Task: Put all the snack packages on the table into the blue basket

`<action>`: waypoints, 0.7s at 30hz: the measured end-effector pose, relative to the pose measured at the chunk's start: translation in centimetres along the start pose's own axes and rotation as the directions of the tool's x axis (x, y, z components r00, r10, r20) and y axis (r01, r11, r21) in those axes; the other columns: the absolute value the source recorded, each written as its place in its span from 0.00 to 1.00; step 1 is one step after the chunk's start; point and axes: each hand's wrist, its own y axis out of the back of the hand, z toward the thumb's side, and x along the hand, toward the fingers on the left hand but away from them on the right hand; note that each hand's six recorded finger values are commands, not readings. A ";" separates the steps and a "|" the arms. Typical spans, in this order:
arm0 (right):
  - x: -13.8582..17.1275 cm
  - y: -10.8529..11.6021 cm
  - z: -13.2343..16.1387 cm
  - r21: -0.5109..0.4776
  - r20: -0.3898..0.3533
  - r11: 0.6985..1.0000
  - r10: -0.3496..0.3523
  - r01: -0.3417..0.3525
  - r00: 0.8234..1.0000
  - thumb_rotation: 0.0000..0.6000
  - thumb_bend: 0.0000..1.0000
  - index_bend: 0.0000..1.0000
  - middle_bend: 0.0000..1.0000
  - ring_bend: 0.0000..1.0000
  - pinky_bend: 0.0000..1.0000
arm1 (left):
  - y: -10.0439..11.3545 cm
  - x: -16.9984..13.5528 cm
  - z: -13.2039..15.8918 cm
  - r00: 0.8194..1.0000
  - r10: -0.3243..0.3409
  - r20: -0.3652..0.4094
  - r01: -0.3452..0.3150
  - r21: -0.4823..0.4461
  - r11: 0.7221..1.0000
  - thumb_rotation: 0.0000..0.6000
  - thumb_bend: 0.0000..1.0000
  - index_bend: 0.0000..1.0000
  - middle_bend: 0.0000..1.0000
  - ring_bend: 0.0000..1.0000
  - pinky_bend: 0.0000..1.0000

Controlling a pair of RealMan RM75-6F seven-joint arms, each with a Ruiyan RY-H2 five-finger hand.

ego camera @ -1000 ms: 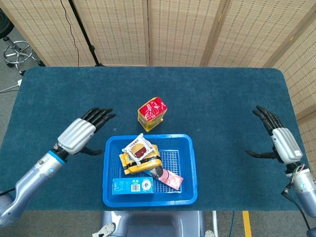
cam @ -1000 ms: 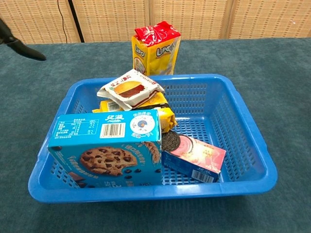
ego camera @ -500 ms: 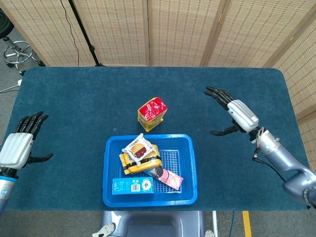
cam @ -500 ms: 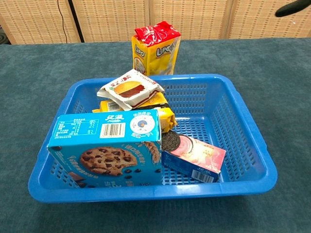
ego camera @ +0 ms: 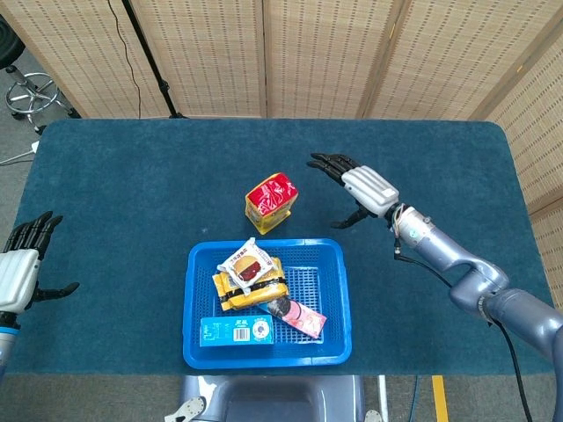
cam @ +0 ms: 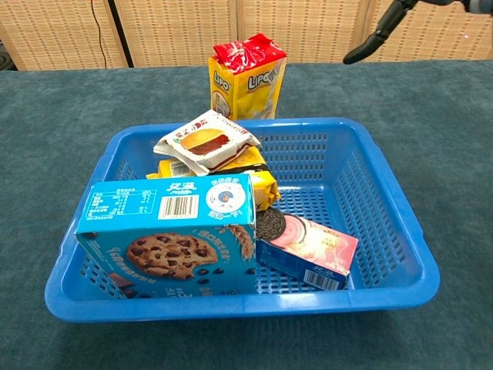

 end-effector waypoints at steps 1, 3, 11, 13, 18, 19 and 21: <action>-0.6 -0.2 0.1 0.016 0.007 1.000 0.011 -0.011 1.000 1.00 0.00 0.00 0.00 0.00 0.03 | -0.1 0.1 -0.2 1.000 -0.002 -0.006 0.002 -0.002 1.000 1.00 0.01 0.00 0.00 0.00 0.00; -2.1 -0.8 0.5 0.060 0.025 0.998 0.035 -0.037 0.999 1.00 0.00 0.00 0.00 0.00 0.04 | -0.1 0.2 -0.2 1.000 -0.001 -0.009 0.001 0.000 1.000 1.00 0.01 0.00 0.00 0.00 0.00; -6.3 -2.6 2.5 0.162 0.056 0.982 0.086 -0.094 0.995 1.00 0.00 0.00 0.00 0.00 0.07 | 0.0 0.2 -0.7 1.000 0.010 -0.027 -0.010 0.001 1.000 1.00 0.01 0.00 0.00 0.00 0.00; -7.4 -2.9 3.6 0.171 0.046 0.981 0.089 -0.096 0.995 1.00 0.00 0.00 0.00 0.00 0.07 | 0.0 0.2 -0.8 0.999 0.011 -0.031 -0.011 -0.002 1.000 1.00 0.01 0.00 0.00 0.00 0.00; -9.1 -4.4 5.3 0.192 0.039 0.974 0.116 -0.121 0.992 1.00 0.00 0.00 0.00 0.00 0.09 | 0.2 0.4 -1.2 0.999 0.017 -0.040 -0.017 -0.008 1.000 1.00 0.01 0.00 0.00 0.00 0.00; -9.3 -4.7 5.4 0.197 0.042 0.972 0.120 -0.126 0.992 1.00 0.00 0.00 0.00 0.00 0.09 | 0.2 0.4 -1.2 0.999 0.017 -0.041 -0.017 -0.010 1.000 1.00 0.01 0.00 0.00 0.00 0.00; -9.9 -5.3 5.4 0.217 0.053 0.967 0.124 -0.133 0.991 1.00 0.00 0.00 0.00 0.00 0.10 | 0.3 0.4 -1.4 0.999 0.018 -0.045 -0.018 -0.014 1.000 1.00 0.01 0.00 0.00 0.00 0.00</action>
